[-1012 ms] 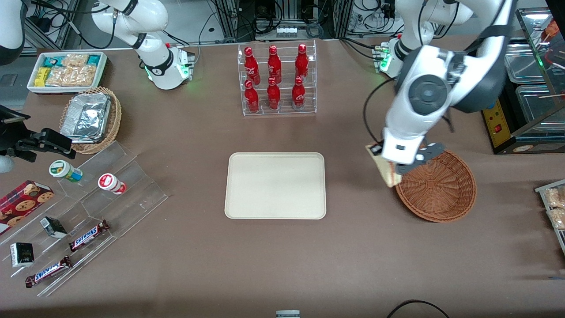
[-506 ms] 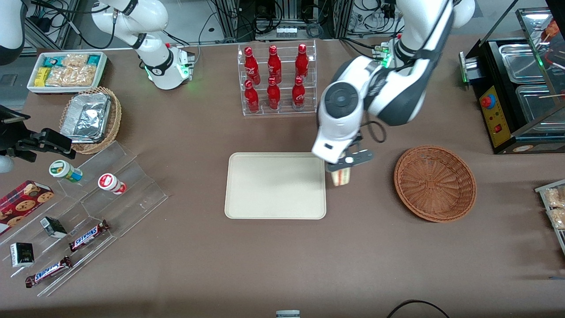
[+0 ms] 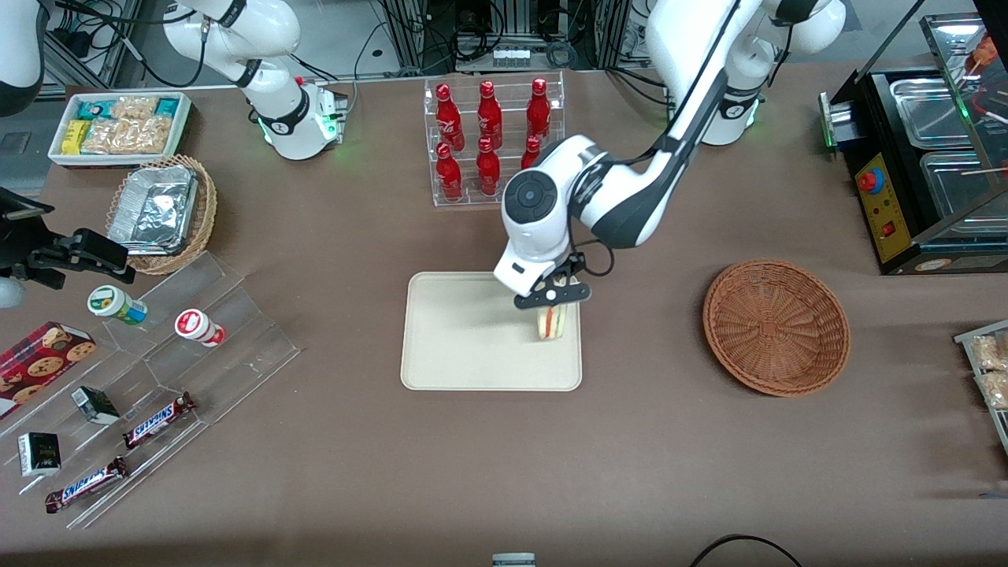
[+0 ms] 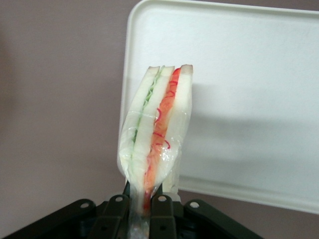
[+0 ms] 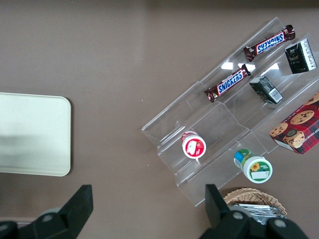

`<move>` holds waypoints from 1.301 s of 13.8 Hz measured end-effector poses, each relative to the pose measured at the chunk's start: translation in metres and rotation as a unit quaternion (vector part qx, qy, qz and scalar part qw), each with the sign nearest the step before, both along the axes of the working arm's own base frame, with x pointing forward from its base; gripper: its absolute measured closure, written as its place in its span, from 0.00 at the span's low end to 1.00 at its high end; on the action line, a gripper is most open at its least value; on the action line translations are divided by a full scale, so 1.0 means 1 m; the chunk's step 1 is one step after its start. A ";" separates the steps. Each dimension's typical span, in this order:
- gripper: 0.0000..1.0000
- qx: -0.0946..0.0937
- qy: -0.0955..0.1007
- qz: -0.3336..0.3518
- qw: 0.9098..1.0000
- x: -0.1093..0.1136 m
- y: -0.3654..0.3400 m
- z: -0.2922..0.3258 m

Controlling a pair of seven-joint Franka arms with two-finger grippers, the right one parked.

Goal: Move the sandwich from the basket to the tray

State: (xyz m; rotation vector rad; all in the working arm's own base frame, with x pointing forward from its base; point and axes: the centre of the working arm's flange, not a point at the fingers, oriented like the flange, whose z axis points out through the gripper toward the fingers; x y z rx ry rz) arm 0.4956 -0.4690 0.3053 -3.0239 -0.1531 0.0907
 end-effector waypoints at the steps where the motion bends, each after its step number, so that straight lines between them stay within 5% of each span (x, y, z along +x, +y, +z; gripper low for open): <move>1: 0.85 0.000 0.000 -0.004 1.000 -0.001 -0.004 -0.012; 14: 0.85 0.003 -0.019 -0.021 1.000 -0.001 -0.019 -0.066; 18: 0.51 0.003 -0.022 -0.018 1.000 0.001 -0.019 -0.064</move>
